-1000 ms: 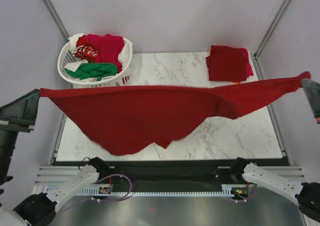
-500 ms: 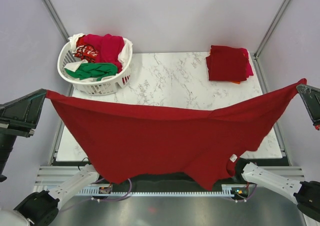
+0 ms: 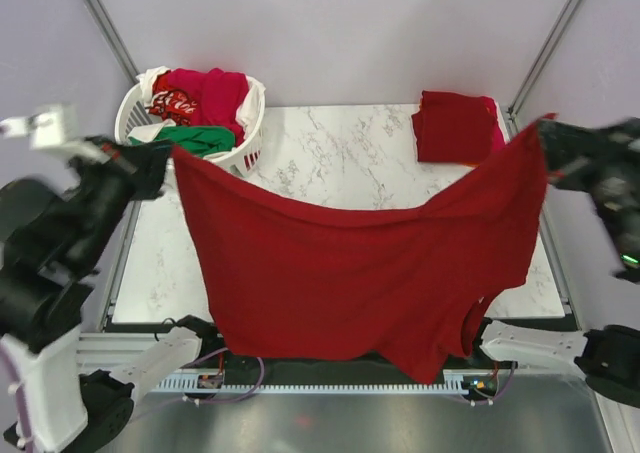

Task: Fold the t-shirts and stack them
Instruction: Flatten the tshirt out

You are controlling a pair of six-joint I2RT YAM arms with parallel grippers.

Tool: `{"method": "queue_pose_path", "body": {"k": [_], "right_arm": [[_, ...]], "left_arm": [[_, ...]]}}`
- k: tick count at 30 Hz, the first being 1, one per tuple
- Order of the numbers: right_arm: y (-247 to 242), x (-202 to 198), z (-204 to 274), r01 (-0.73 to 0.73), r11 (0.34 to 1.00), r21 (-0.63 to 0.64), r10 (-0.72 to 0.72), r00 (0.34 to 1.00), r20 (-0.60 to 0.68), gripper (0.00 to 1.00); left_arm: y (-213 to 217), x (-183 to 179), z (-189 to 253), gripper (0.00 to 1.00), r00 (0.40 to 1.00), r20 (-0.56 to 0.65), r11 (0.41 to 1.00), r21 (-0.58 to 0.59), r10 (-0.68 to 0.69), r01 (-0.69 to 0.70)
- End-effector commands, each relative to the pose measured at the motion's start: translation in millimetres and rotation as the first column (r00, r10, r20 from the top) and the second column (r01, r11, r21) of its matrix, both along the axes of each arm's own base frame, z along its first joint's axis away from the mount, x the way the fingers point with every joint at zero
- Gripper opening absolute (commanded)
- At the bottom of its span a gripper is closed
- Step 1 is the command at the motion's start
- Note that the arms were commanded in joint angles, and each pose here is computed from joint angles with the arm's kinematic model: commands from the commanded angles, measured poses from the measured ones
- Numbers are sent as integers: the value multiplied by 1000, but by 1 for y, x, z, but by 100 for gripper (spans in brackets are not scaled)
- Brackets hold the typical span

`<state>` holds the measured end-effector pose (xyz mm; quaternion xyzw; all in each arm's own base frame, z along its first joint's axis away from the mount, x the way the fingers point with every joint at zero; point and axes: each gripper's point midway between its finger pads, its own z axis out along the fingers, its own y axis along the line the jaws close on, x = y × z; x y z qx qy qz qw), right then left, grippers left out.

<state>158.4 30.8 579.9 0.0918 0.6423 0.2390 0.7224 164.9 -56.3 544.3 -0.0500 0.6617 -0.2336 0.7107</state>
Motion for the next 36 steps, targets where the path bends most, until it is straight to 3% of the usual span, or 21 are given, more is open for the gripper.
{"method": "queue_pose_path", "body": {"k": [1, 2, 3, 4, 5, 6, 7, 8, 9, 10, 11, 12, 13, 15, 16, 19, 23, 25, 28, 29, 36], "right_arm": [[36, 79, -53, 314, 881, -355, -383, 913, -144, 0], [62, 114, -72, 292, 841, -455, -405, 898, -173, 0], [65, 138, -79, 277, 845, -457, -404, 892, -206, 0], [47, 192, -114, 291, 828, -479, -462, 839, -289, 0], [74, 226, -141, 116, 903, -414, -290, 876, -386, 0], [70, 260, -149, 110, 925, -364, -264, 875, -406, 0], [50, 322, -214, 111, 914, -390, -320, 789, -525, 0], [58, 349, -235, 43, 941, -335, -244, 774, -584, 37], [52, 364, -260, 20, 949, -316, -233, 722, -651, 75], [41, 404, -261, 54, 961, -270, -217, 754, -620, 98], [42, 411, -263, 43, 973, -227, -179, 763, -622, 98], [46, 422, -287, 9, 982, -188, -133, 743, -656, 98], [44, 415, -270, 8, 982, -186, -125, 769, -627, 98], [45, 419, -292, -8, 980, -201, -118, 787, -606, 98], [44, 410, -266, -4, 979, -202, -113, 820, -562, 98], [44, 400, -247, -16, 976, -216, -107, 831, -546, 98], [56, 371, -231, -82, 980, -182, -31, 839, -543, 98], [68, 349, -249, -126, 981, -145, 20, 816, -577, 98], [86, 333, -298, -166, 979, -120, 54, 773, -632, 98], [90, 331, -298, -176, 978, -115, 64, 772, -633, 98], [123, 346, -367, -255, 961, -110, 99, 684, -723, 97]], "left_arm": [[-22, 111, -84, 2, 955, -262, 972, 221, 138, -79], [-31, 151, -120, 2, 915, -357, 955, 285, 186, -82], [-29, 170, -136, 2, 892, -392, 944, 316, 223, -97], [-33, 186, -147, 2, 877, -427, 943, 323, 221, -81], [-32, 219, -168, 2, 845, -473, 937, 338, 248, -86], [-34, 235, -175, 2, 837, -490, 938, 338, 243, -75], [-32, 257, -168, 4, 845, -474, 934, 347, 250, -82], [-21, 280, -175, 14, 830, -487, 930, 355, 270, -94], [-24, 314, -234, 28, 749, -604, 923, 383, 274, -29], [-25, 326, -248, 70, 725, -641, 930, 369, 254, 1], [-21, 339, -230, 82, 740, -627, 939, 344, 244, -19], [-25, 353, -267, 86, 678, -696, 943, 333, 234, 16], [-23, 344, -259, 91, 656, -713, 946, 324, 246, -2], [-18, 328, -241, 91, 669, -695, 948, 315, 264, -46], [-18, 327, -250, 91, 671, -693, 950, 307, 265, -58], [-18, 303, -223, 90, 733, -635, 959, 273, 243, -81], [-25, 268, -215, 88, 767, -602, 960, 274, 222, -62], [-24, 255, -251, 86, 726, -652, 958, 286, 219, -33], [-26, 239, -271, 83, 744, -641, 964, 265, 189, -17], [-27, 233, -290, 82, 715, -675, 964, 266, 183, 5], [-38, 213, -361, 79, 668, -736, 975, 212, 112, 69]]}}
